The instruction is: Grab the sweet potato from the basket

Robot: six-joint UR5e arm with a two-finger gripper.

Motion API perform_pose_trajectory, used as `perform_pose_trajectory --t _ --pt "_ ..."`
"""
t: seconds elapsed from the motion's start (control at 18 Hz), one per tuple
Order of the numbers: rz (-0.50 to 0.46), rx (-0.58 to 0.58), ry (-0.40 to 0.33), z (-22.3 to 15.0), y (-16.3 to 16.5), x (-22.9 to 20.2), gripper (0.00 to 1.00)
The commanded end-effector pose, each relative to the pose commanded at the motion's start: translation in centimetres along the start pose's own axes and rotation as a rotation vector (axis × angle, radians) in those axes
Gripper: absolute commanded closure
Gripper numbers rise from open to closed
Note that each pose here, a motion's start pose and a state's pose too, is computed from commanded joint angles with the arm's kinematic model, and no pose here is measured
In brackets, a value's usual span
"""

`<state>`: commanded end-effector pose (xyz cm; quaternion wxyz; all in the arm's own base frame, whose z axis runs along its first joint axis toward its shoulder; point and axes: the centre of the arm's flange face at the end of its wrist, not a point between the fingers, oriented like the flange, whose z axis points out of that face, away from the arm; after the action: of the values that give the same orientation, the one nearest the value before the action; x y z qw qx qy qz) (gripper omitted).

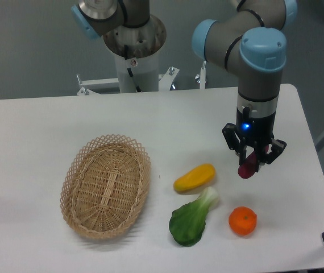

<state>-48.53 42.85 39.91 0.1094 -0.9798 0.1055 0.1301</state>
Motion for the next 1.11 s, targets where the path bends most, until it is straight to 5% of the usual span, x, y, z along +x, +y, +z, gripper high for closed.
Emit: perform_pose_trajectory --t 1.11 --pt "-0.001 0.006 -0.004 -0.41 -0.34 0.45 0.72"
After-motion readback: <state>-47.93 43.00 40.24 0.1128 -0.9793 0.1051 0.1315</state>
